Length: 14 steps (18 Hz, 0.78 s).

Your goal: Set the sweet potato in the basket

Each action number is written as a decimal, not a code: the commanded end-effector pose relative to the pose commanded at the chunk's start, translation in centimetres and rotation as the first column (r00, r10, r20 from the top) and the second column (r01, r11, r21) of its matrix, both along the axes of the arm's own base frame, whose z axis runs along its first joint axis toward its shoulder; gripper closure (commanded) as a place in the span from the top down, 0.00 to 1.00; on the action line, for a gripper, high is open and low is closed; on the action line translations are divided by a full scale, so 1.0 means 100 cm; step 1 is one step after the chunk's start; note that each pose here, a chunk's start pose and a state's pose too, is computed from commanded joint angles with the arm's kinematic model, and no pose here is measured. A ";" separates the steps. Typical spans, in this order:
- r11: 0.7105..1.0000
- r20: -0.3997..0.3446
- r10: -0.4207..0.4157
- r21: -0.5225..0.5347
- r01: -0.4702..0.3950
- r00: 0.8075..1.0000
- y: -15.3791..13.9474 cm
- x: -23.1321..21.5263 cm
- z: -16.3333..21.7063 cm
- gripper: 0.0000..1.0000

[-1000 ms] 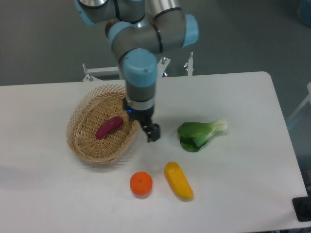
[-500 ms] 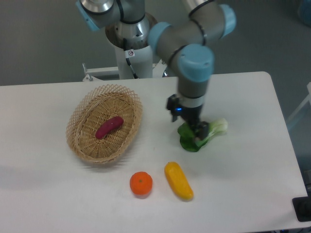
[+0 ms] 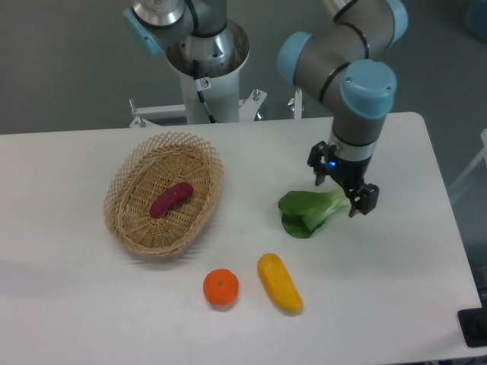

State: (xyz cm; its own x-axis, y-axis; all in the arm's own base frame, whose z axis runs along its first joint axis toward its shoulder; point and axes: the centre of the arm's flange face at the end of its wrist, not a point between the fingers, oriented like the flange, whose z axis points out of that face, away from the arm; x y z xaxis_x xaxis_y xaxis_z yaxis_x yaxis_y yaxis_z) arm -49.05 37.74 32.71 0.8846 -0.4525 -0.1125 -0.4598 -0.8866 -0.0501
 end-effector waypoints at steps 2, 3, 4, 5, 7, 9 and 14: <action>1.000 0.001 -0.007 -0.002 0.007 1.000 -0.002 -0.007 -0.003 1.00; 1.000 0.001 -0.012 -0.003 0.012 1.000 -0.001 -0.010 -0.004 1.00; 1.000 -0.002 -0.004 -0.002 0.004 1.000 -0.004 -0.014 -0.003 1.00; 1.000 -0.002 0.003 -0.002 -0.003 1.000 -0.007 -0.018 -0.004 1.00; 1.000 -0.001 0.002 -0.002 -0.002 1.000 -0.007 -0.019 -0.006 1.00; 1.000 -0.002 0.002 -0.002 -0.002 1.000 -0.007 -0.020 -0.007 1.00; 1.000 -0.002 0.003 -0.002 -0.003 1.000 -0.007 -0.022 -0.011 1.00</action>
